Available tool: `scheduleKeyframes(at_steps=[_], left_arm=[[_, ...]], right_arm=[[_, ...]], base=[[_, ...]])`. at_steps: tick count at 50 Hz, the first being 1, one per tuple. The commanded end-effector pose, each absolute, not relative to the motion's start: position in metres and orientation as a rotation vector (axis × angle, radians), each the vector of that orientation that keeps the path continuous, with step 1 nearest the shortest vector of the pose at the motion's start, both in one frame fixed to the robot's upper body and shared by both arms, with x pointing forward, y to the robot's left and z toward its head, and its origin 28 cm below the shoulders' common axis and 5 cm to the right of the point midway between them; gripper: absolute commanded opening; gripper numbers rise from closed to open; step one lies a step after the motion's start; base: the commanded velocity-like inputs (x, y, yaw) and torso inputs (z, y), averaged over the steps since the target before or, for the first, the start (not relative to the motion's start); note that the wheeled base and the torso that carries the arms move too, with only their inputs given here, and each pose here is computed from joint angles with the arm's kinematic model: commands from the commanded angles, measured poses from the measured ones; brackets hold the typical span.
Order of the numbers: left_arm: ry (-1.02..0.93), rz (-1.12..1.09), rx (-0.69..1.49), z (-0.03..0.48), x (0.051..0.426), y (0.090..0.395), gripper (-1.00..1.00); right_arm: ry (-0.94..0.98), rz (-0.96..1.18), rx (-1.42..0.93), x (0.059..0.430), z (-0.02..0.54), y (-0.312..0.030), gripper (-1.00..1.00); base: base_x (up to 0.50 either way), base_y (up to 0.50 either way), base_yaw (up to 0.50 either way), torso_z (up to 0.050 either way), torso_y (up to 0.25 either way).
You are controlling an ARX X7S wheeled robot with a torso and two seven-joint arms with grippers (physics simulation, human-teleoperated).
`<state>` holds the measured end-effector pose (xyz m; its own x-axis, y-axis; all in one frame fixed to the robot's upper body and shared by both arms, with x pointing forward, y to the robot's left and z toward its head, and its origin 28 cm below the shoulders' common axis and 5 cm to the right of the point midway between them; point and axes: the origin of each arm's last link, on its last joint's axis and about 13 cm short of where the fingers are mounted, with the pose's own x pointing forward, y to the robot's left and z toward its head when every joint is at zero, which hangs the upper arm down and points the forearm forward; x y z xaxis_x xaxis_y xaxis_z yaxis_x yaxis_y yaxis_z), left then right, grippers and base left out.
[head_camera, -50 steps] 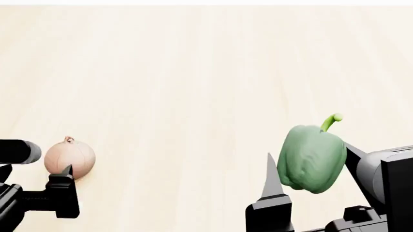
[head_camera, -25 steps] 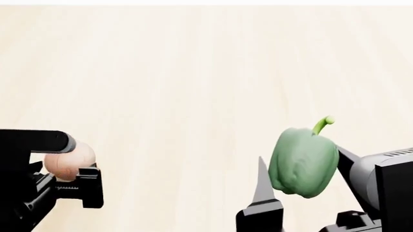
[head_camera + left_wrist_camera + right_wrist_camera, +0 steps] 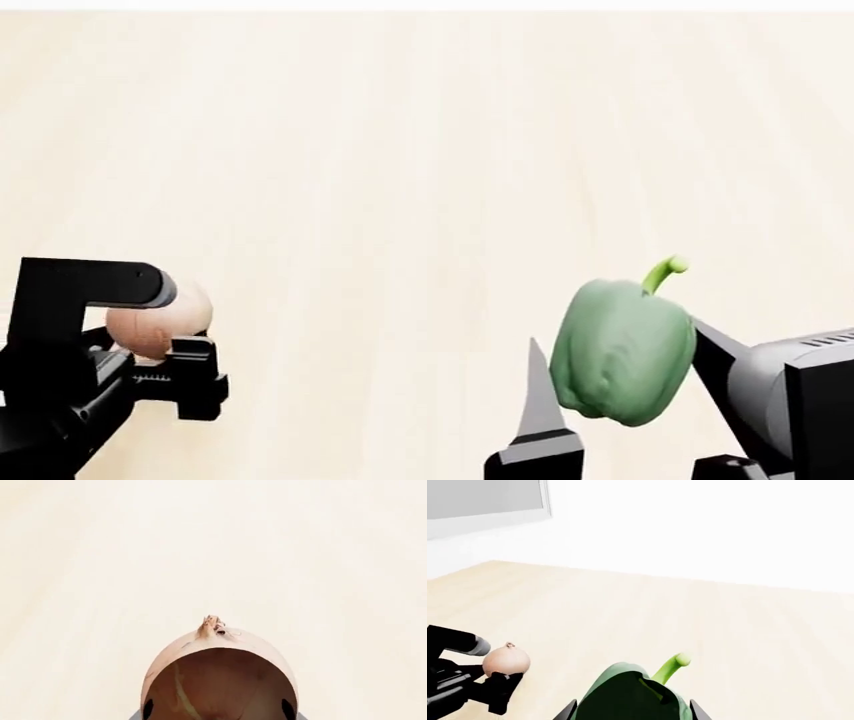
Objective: Place the avocado, onion, tomato and bell pepper on the cutting board.
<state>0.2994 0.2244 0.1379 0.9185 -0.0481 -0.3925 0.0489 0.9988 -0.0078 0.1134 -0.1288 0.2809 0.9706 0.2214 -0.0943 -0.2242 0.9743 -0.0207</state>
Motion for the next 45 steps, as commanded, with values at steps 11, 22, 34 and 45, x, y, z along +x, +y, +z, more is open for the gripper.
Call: scheduleKeyframes(at_steps=[11,22,34,45], left_arm=[[-0.066,-0.156,-0.051,0.252,0.202,0.217,-1.0],[-0.12,-0.105,-0.087,0.256,0.174,0.225,-1.0],[-0.109,-0.067,-0.096,0.253,0.17,0.231,-1.0],[-0.112,-0.06,-0.091,0.255,0.166,0.233,-1.0]], right_arm=[[0.012,0.201,0.013,0.13,0.28,-0.129,-1.0],[0.009,0.193,0.027,0.144,0.271,-0.128,-1.0],[0.008,0.197,0.034,0.142,0.267,-0.126,-1.0],[-0.017,0.192,0.066,0.14,0.267,-0.125,-1.0]], base=[[0.0,0.0,0.0,0.0,0.0],[-0.1,0.0,0.0,0.0,0.0],[-0.5,0.0,0.0,0.0,0.0],[-0.14,-0.02,0.0,0.0,0.0]])
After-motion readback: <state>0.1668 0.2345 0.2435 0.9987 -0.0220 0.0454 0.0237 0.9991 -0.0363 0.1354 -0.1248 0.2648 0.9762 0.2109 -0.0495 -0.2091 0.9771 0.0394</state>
